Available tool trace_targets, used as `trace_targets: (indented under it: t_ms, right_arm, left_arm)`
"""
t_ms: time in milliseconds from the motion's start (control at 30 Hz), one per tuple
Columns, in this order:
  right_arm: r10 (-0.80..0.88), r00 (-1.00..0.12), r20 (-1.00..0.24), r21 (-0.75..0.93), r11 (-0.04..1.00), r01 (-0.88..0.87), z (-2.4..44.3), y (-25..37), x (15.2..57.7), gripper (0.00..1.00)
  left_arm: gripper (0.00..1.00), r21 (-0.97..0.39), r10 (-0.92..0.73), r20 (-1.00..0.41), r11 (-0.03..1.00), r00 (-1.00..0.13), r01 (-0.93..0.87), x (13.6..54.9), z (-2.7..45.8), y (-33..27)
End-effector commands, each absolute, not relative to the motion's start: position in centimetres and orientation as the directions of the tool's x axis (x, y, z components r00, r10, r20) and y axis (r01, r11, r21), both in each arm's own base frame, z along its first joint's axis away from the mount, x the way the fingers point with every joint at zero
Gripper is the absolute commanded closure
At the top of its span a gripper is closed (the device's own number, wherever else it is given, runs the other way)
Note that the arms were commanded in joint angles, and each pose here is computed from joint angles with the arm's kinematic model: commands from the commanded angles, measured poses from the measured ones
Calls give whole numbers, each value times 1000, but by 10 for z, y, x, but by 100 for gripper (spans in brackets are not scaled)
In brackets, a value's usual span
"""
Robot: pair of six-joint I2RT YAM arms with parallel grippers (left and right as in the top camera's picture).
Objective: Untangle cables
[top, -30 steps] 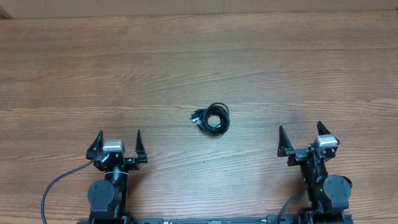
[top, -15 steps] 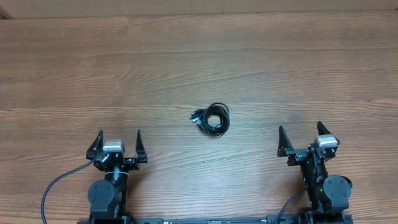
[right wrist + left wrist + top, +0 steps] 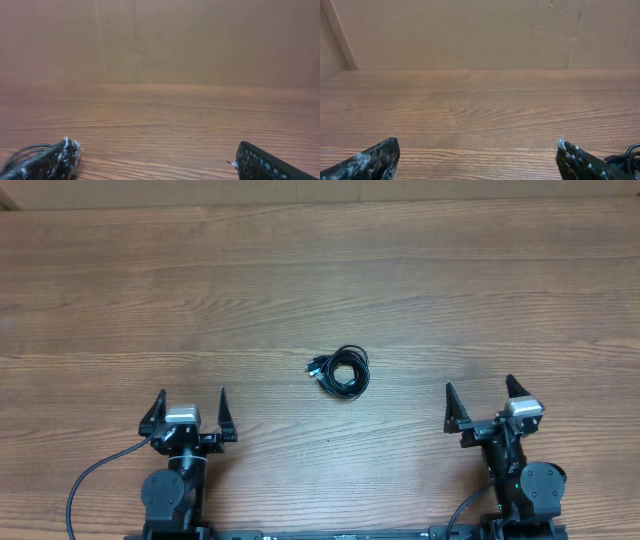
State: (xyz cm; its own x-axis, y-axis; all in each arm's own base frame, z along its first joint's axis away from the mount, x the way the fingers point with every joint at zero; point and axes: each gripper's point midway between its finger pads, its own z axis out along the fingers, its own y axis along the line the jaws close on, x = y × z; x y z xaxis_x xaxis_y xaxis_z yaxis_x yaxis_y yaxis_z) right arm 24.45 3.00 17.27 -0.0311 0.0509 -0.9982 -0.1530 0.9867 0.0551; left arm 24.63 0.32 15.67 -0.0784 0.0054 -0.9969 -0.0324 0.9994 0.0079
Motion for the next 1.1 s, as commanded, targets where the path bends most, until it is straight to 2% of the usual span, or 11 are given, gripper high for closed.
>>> trace_targets:
  t_ms: [0,167,267,367,433,500,600,667,767,900,1067]
  right_arm:
    - [148,-41,-988,153,972,-179,172,35,244,0]
    - [418,-92,-904,428,884,-189,175,40,243,0]
    - [453,-141,-880,475,835,-278,178,57,238,0]
    - [432,-117,-894,437,788,-433,200,79,228,0]
    - [422,-30,-906,370,756,-540,230,89,217,0]
    - [416,61,-907,302,746,-593,262,92,205,0]
    - [364,183,-913,188,775,-603,306,91,189,0]
    - [301,245,-921,114,814,-570,331,87,181,0]
    - [209,259,-943,61,874,-482,357,77,177,0]
    - [109,124,-986,53,921,-387,375,66,189,0]
    - [78,-216,-973,157,913,-376,364,72,226,0]
  left_arm:
    - [0,2,-1,-997,999,-71,-52,246,157,7]
    - [0,-3,-6,-998,999,-69,-47,246,158,6]
    - [0,-82,-78,-994,995,-80,49,246,156,-11]
    - [0,-161,-153,-985,982,-77,98,245,160,-21]
    - [0,-229,-228,-973,957,-28,180,244,178,-33]
    - [0,-210,-236,-971,929,50,305,238,204,-51]
    - [1,-114,-229,-953,879,200,463,219,250,-74]
    - [1,-121,-255,-940,870,227,478,212,270,-74]
    - [0,-101,-249,-934,874,257,476,201,304,-73]
    - [0,-52,-188,-948,887,257,458,189,351,-74]
    - [0,-56,-58,-998,904,-9,423,205,368,-74]
